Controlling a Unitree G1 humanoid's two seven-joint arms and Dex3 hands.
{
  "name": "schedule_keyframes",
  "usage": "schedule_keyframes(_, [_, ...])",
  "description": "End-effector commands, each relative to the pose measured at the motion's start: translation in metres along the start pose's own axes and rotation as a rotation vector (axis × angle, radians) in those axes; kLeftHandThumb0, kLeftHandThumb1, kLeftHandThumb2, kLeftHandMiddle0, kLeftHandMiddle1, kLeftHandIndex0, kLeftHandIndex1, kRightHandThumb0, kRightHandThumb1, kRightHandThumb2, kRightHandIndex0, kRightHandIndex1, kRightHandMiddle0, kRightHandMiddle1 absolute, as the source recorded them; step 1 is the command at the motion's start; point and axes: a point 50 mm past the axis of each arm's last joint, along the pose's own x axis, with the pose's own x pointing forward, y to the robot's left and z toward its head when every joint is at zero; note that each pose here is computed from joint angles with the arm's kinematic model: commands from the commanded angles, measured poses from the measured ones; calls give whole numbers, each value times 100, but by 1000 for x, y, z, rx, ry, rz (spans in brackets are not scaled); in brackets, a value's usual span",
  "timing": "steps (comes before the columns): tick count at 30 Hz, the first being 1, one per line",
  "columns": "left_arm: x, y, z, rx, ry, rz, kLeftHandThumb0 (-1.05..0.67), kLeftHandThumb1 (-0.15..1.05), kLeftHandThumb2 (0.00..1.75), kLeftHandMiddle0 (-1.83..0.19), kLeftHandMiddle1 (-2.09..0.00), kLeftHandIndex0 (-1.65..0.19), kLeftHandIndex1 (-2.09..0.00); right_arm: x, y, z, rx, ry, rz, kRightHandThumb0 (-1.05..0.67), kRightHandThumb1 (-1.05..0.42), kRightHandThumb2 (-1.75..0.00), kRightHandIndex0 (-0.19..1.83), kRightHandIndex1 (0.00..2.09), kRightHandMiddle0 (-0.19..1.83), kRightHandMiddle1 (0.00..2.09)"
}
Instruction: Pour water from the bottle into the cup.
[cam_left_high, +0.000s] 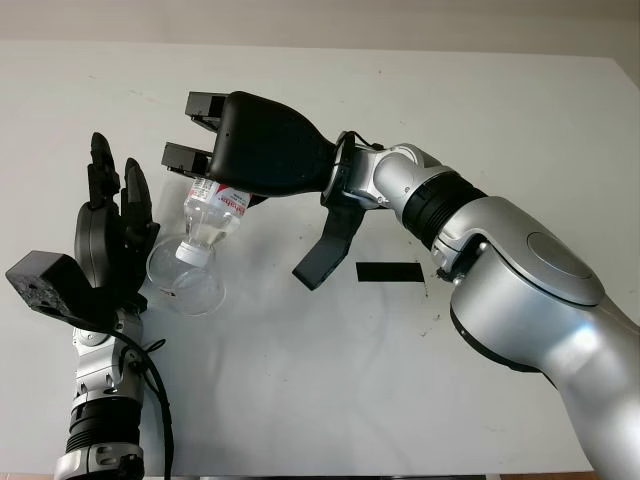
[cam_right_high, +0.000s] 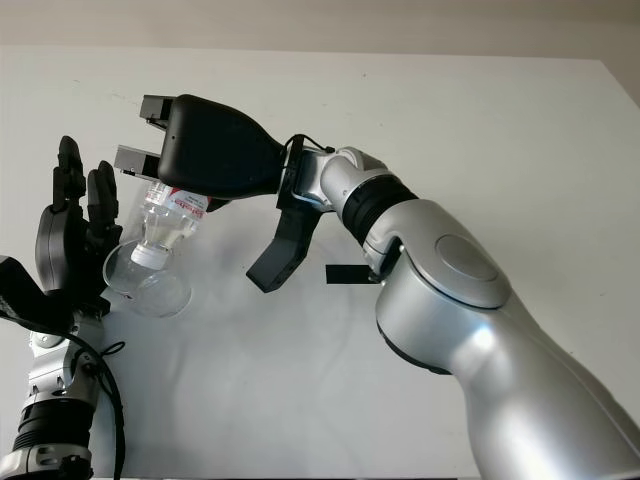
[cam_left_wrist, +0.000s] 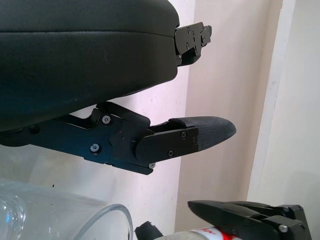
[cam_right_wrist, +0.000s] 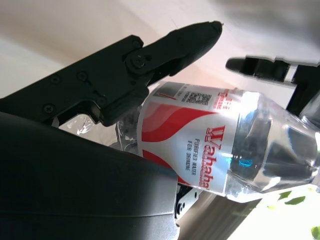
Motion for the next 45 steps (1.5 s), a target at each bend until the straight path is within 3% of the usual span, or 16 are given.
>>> schedule_keyframes(1, [-10,3,-11,-1,40,8,-63,105,56,9,-5,19,-4,8,-7,-2,77,56,-48,-50,-105,-16,121,209,27,179])
schedule_keyframes(2, [-10,3,-11,0,38,7,-63,105,56,9,-5,19,-4,8,-6,-1,121,88,-56,-50,-105,-18,120,209,29,177])
schedule_keyframes(3, [-10,4,-10,-1,36,7,-63,105,56,10,-5,19,-4,7,-6,-2,164,122,-60,-49,-105,-22,120,209,33,192])
schedule_keyframes(5, [-11,5,-10,-3,33,7,-63,105,56,10,-5,19,-4,5,-4,-3,266,205,-53,-48,-105,-35,122,209,60,206])
schedule_keyframes(10, [-11,6,-9,2,35,13,-62,105,55,8,-6,18,-5,-7,3,-10,506,389,-21,-41,-105,-32,113,209,72,209])
schedule_keyframes(16, [-10,6,-8,5,33,-3,-63,105,54,8,-6,19,-5,-30,13,-16,739,593,-53,-41,-105,-32,122,209,93,209])
schedule_keyframes(21, [-10,4,-9,-6,37,-1,-62,105,54,7,-6,18,-5,-54,22,-21,1068,759,-92,-41,-105,-40,123,209,86,209])
schedule_keyframes(28, [-11,4,-10,-25,43,-3,-62,105,55,7,-5,17,-5,-102,29,-17,1293,849,-118,-41,-105,-46,110,209,75,209])
schedule_keyframes(38, [-9,4,-12,-10,59,-8,-63,105,59,7,-5,18,-5,-167,17,8,1319,953,-163,-39,-105,-44,96,209,63,209])
schedule_keyframes(45, [-9,3,-13,-22,60,-17,-62,105,59,9,-5,19,-4,-190,9,27,1326,1028,-223,-41,-105,-44,96,209,63,209])
